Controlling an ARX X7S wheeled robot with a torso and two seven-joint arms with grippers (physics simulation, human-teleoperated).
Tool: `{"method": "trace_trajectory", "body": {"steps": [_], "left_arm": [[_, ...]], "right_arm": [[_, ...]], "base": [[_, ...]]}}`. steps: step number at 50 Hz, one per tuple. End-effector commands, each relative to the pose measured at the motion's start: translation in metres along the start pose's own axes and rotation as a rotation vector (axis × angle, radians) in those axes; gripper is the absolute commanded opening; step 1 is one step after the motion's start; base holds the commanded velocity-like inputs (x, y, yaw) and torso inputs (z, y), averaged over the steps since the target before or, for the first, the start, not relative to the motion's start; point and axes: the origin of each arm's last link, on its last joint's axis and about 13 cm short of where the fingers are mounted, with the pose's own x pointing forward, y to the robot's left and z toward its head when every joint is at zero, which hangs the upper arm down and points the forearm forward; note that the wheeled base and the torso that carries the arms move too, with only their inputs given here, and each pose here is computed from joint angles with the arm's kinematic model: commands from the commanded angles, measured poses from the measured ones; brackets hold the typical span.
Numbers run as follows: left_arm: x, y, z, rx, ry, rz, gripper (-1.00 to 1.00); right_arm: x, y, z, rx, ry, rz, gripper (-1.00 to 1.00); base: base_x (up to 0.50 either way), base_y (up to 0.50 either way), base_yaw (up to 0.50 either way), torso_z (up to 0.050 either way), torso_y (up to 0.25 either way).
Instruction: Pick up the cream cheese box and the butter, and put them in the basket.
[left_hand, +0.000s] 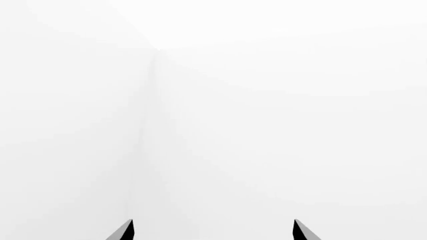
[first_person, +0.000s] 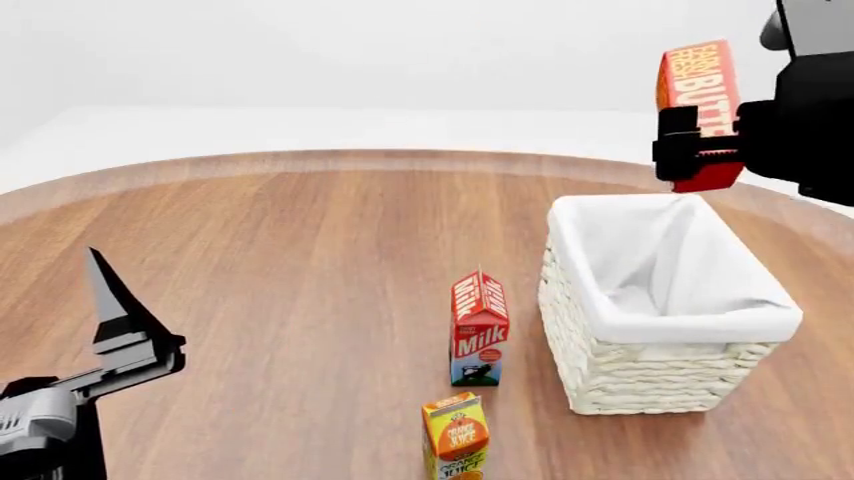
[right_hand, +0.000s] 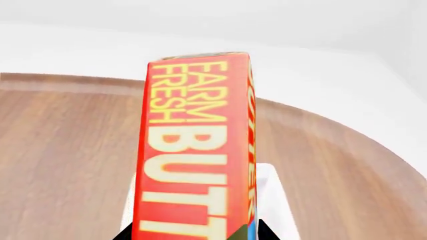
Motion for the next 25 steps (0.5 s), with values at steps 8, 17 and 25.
{"method": "trace_trajectory", "body": {"steps": [8,17,25], "left_arm": [[0.0,-0.001,-0.001,-0.001,0.001,-0.002,1.0],[0.0,-0.001,-0.001,-0.001,0.003,-0.006,1.0],[0.0,-0.002,-0.001,-0.002,0.002,-0.008,1.0]], "right_arm": [[0.034,0.003,-0.025,-0.001,0.062,-0.014,-1.0],[0.044,0.004,-0.04,0.011,0.101,-0.013,-1.0],[0.051,0.002,-0.051,0.033,0.12,-0.021,-1.0]], "base": [[0.0,0.0,0.0,0.0,0.001],[0.0,0.0,0.0,0.0,0.001],[0.0,0.0,0.0,0.001,0.003]]}}
